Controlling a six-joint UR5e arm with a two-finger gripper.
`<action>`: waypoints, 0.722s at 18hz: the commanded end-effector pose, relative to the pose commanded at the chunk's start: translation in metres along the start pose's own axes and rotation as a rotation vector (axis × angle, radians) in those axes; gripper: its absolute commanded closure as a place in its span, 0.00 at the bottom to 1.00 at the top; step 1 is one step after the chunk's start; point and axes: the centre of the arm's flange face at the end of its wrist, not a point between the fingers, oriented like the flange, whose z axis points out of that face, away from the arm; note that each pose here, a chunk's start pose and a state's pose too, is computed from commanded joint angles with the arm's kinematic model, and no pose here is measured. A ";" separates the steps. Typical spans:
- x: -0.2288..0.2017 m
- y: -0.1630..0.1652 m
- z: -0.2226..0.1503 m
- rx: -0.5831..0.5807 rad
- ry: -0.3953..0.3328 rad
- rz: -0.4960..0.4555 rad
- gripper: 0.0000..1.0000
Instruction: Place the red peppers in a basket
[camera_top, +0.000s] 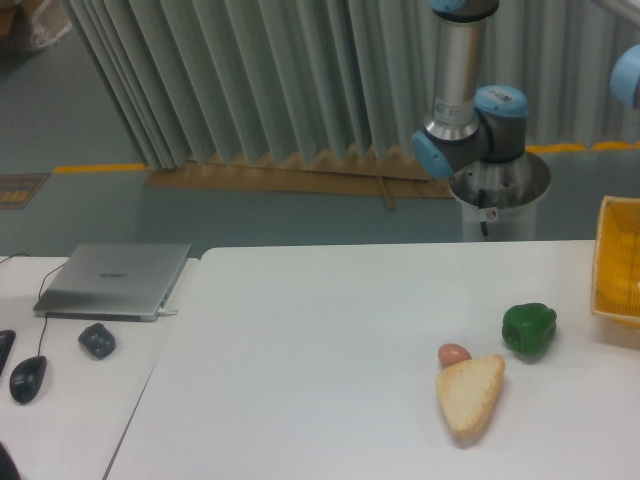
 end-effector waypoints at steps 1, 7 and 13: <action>0.001 0.003 0.000 0.000 -0.001 0.003 0.79; 0.008 0.021 0.004 0.005 0.004 0.033 0.79; 0.006 0.017 0.002 0.010 -0.002 0.023 0.00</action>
